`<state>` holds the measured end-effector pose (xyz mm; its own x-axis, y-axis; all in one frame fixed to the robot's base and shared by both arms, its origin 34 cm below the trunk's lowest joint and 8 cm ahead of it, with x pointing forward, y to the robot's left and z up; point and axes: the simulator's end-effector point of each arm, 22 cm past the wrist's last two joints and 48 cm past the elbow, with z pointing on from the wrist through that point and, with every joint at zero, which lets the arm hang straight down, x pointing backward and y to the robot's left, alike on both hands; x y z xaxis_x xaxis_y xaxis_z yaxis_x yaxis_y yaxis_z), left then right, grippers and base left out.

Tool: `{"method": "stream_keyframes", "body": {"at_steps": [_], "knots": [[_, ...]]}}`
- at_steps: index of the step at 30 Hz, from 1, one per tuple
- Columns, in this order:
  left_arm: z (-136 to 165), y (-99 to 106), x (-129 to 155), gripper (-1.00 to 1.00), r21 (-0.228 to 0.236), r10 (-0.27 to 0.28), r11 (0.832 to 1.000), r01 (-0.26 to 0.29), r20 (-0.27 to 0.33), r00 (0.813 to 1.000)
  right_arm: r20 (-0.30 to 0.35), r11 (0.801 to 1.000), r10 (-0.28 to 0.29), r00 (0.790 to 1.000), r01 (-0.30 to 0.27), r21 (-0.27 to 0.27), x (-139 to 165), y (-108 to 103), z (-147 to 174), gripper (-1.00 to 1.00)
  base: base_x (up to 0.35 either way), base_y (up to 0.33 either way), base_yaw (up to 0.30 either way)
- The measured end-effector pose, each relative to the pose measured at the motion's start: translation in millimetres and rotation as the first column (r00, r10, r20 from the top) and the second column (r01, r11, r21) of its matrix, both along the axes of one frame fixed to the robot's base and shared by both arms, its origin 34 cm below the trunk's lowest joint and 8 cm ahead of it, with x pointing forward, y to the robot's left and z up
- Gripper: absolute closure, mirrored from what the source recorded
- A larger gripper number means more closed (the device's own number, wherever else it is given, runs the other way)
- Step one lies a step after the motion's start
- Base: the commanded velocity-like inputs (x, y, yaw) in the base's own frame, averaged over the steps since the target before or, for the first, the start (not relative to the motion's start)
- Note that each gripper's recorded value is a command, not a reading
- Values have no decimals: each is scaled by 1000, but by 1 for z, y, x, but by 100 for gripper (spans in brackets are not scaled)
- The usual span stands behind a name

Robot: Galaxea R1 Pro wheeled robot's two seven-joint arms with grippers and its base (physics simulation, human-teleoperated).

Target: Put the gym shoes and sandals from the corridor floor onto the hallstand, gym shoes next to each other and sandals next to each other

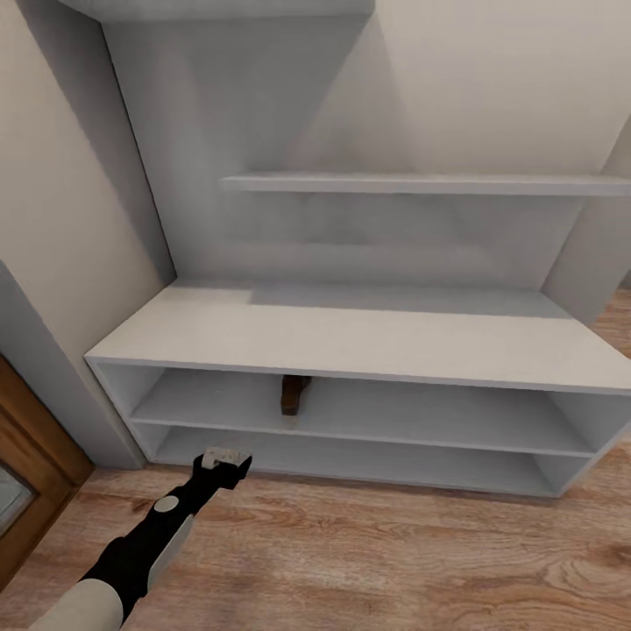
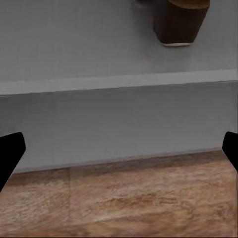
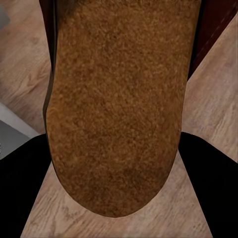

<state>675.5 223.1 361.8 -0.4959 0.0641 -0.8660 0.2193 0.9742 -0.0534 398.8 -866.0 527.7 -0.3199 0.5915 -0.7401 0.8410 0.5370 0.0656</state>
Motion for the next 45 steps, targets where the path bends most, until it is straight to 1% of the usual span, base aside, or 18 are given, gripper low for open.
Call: {"method": "stream_keyframes", "body": {"at_steps": [1, 5, 27, 28, 30, 31, 34, 38, 45], "knots": [[-6, 3, -4, -100, -5, 5, 1000, -5, -13, 1000, -1, 1000, 0, 1000, 0, 0, 0, 0, 0, 100, -193, 69, 0], [-10, 5, -6, -100, -9, 9, 1000, -9, -16, 1000, 0, 1000, 0, 1000, 0, -1, 0, 0, 0, 100, -266, 150, 0], [-11, 3, -7, -100, -12, 6, 1000, -6, -17, 1000, -2, 1000, 0, 1000, 0, -1, 0, 0, 0, 100, -279, 213, 0], [-11, 2, -7, -100, -15, 1, 1000, -1, -17, 1000, -2, 1000, 0, 1000, 0, -1, 0, 0, 0, 100, -254, 212, 0], [-9, -8, -10, -100, -42, -43, 998, 42, -19, 999, -2, 1000, 0, 1000, 0, -1, 0, 0, 0, 100, -225, 187, 0], [-8, -22, -14, -100, -77, -98, 992, 97, -20, 995, -2, 1000, 0, 1000, 0, -1, 0, 0, 0, 100, -201, 153, 0], [-6, -32, -17, -100, -104, -142, 985, 139, -20, 990, -1, 1000, 0, 1000, 0, -1, 0, 0, 0, 100, -198, 74, 0], [-5, -36, -19, -100, -115, -160, 981, 157, -19, 987, -1, 1000, 0, 1000, 0, 0, 0, 0, 0, 100, -216, 16, 0], [-5, -37, -20, -100, -118, -164, 980, 160, -20, 986, 0, 1000, 0, 1000, 0, 0, 0, 0, 0, 100, -107, 2, 0]]}}
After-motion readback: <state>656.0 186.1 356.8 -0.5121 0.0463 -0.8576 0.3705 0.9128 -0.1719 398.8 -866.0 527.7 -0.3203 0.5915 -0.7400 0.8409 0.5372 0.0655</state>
